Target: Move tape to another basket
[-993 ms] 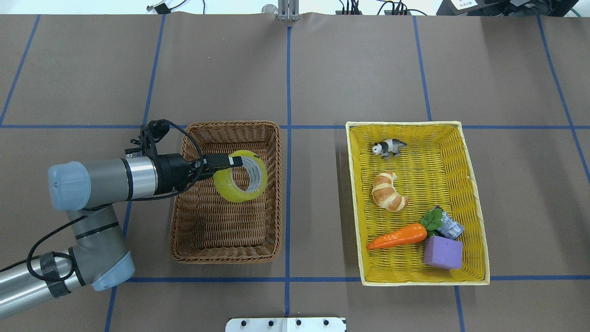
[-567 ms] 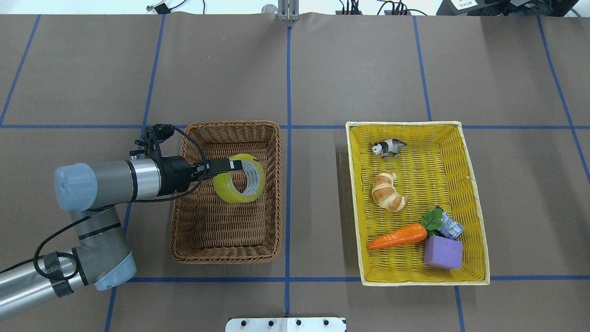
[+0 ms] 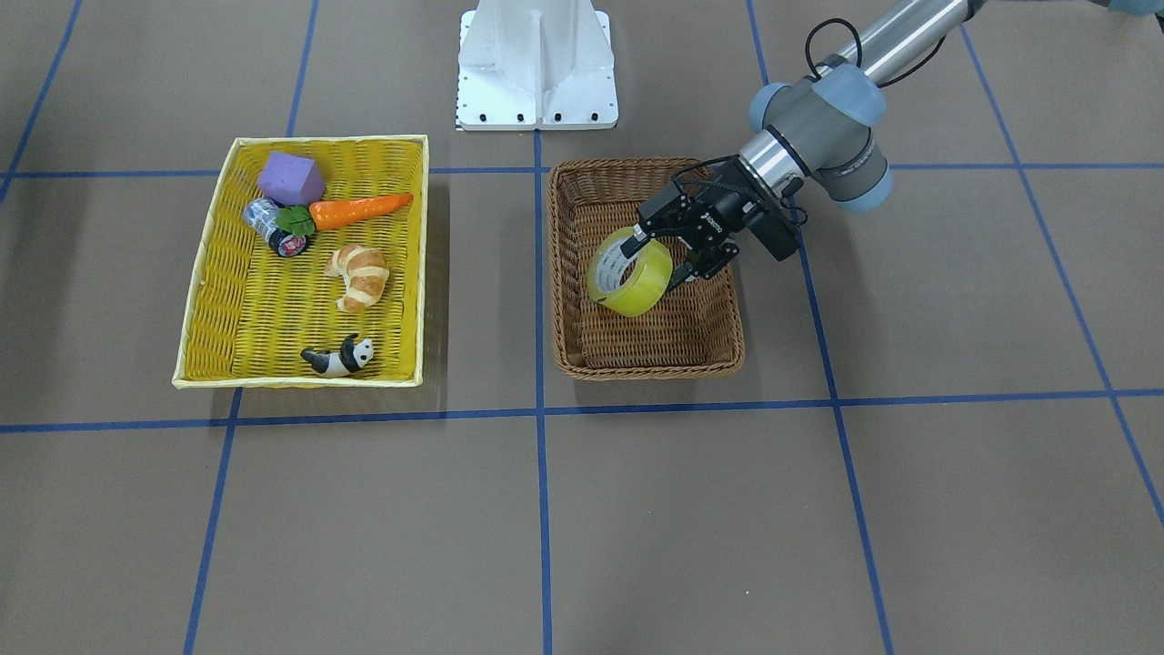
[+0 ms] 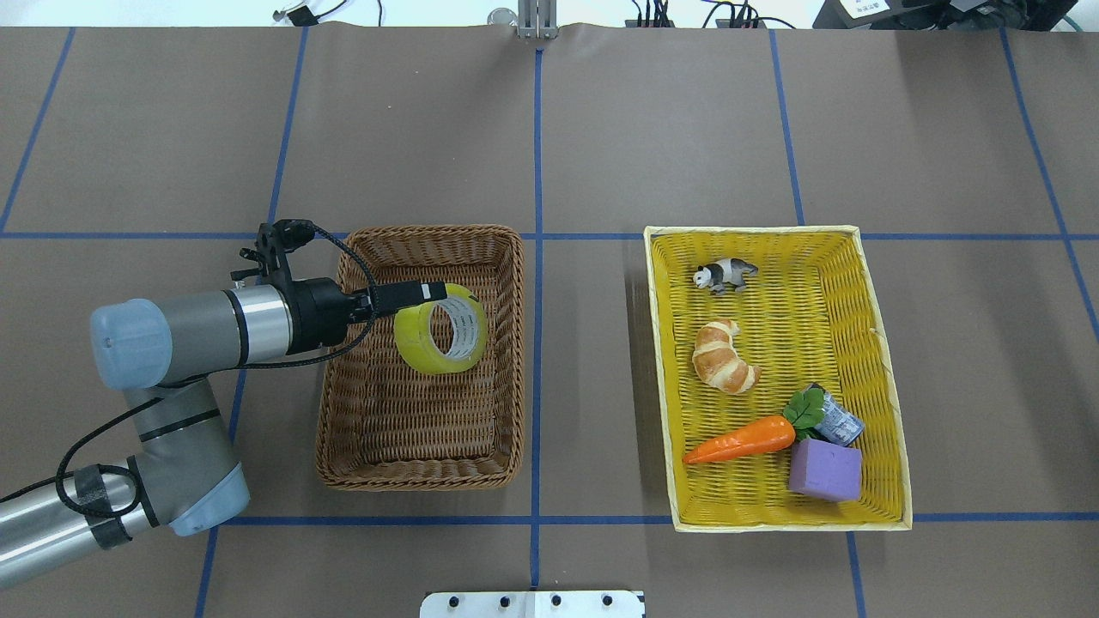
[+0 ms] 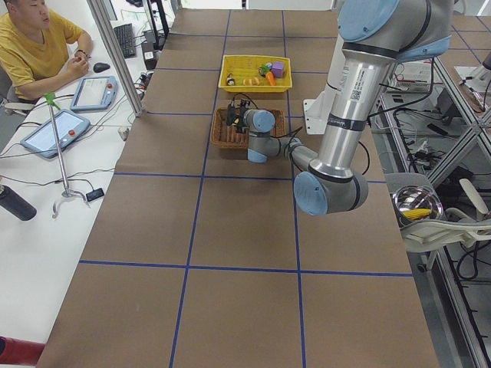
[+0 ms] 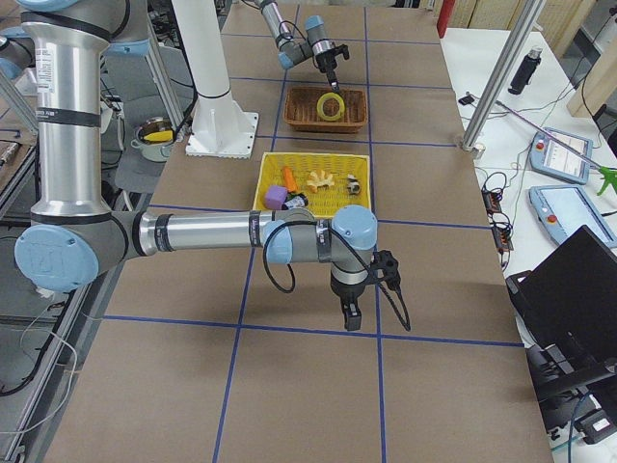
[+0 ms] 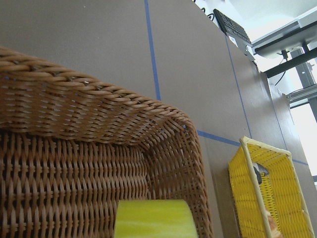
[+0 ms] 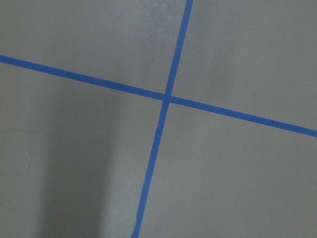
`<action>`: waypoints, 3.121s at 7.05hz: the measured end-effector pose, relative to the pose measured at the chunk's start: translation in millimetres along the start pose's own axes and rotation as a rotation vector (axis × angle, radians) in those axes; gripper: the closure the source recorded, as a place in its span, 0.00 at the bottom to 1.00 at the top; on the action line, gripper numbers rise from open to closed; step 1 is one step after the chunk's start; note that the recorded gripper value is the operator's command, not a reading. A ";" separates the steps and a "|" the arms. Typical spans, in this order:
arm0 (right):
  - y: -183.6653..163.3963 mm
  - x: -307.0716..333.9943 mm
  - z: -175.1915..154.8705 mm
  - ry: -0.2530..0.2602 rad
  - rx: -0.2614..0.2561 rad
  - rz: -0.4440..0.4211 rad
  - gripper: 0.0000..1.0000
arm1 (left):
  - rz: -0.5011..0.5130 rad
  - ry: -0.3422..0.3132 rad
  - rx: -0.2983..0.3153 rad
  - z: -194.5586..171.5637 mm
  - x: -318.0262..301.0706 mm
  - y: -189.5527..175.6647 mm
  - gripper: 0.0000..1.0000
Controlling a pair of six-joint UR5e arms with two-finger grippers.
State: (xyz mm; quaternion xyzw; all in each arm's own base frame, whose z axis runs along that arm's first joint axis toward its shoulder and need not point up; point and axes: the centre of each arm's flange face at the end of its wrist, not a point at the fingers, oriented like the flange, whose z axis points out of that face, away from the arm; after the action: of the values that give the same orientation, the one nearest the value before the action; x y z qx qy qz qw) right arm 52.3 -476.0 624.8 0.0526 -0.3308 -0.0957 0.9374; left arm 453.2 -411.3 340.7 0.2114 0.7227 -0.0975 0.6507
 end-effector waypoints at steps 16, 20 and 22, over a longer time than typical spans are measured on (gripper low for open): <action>12.5 12.5 14.7 0.000 -0.031 0.029 0.00 | 0.267 -0.875 -0.509 -416.7 -245.1 -319.1 0.00; 15.5 22.4 27.2 -0.003 -0.056 0.052 0.00 | 0.185 -0.881 -0.507 -448.1 -265.2 -303.4 0.00; 18.3 26.0 32.0 -0.004 -0.066 0.065 0.00 | 0.173 -0.885 -0.508 -451.1 -269.7 -298.2 0.00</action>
State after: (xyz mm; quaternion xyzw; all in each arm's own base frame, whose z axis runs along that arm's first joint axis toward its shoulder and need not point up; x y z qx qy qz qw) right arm 54.6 -464.9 668.4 0.0106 -0.3309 -0.0760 0.9406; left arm -64.3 -537.6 625.9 0.0443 0.3591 0.0554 0.9306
